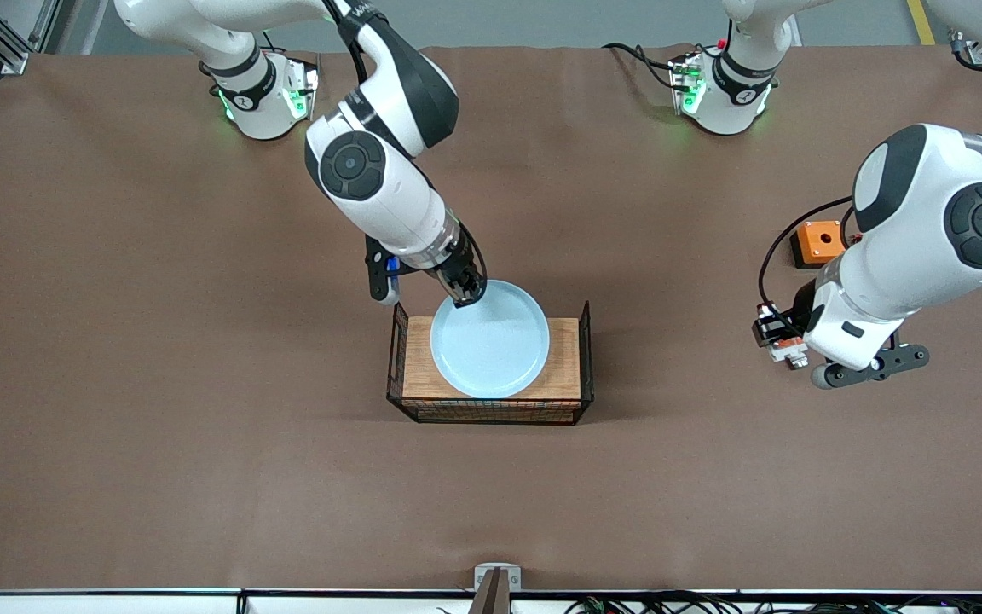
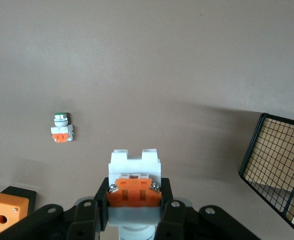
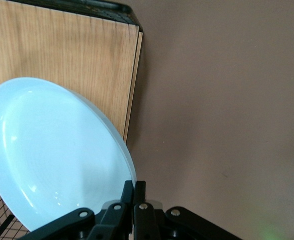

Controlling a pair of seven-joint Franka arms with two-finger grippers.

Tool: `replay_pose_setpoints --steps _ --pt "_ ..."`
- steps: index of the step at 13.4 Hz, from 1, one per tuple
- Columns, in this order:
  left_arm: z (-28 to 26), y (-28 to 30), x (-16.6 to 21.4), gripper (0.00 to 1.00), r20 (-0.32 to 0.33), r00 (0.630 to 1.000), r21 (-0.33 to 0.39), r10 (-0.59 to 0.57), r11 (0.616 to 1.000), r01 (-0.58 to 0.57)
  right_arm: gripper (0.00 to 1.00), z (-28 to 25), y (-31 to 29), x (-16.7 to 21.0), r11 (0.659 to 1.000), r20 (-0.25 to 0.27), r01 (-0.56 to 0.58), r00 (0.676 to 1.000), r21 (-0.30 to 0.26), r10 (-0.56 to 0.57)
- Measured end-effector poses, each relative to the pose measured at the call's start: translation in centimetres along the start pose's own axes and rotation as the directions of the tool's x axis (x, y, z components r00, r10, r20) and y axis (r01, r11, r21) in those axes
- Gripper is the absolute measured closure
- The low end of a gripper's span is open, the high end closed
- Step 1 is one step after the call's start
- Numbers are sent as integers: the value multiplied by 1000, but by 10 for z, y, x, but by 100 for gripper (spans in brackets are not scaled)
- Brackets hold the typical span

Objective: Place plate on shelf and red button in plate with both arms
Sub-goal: 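Release the plate with the right gripper while the left gripper carries the switch over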

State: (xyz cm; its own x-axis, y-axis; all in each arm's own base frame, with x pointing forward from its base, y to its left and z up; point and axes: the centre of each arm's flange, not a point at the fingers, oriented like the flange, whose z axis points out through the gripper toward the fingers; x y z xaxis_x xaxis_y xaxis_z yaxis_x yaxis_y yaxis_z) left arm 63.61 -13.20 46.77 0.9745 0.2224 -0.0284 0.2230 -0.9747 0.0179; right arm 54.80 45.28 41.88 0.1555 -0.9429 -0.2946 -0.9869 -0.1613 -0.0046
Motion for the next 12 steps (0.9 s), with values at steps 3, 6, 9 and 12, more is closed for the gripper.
replay_pose_setpoints --steps 3,6,9,12 --pt "-9 11 -4 59 15 1000 -55 -21 998 22 97 10 -3 4 1000 -8 4 1000 -9 -4" --pt "-24 37 -16 59 9 998 -89 -61 994 62 97 19 -6 9 1000 -15 0 1000 -13 0" --pt "-38 78 -42 59 16 994 -118 -106 987 108 94 31 -6 10 1000 -21 0 1000 -21 0" --pt "-46 112 -69 59 42 984 -138 -174 974 178 86 42 -7 12 1000 -28 -1 1000 -26 0"
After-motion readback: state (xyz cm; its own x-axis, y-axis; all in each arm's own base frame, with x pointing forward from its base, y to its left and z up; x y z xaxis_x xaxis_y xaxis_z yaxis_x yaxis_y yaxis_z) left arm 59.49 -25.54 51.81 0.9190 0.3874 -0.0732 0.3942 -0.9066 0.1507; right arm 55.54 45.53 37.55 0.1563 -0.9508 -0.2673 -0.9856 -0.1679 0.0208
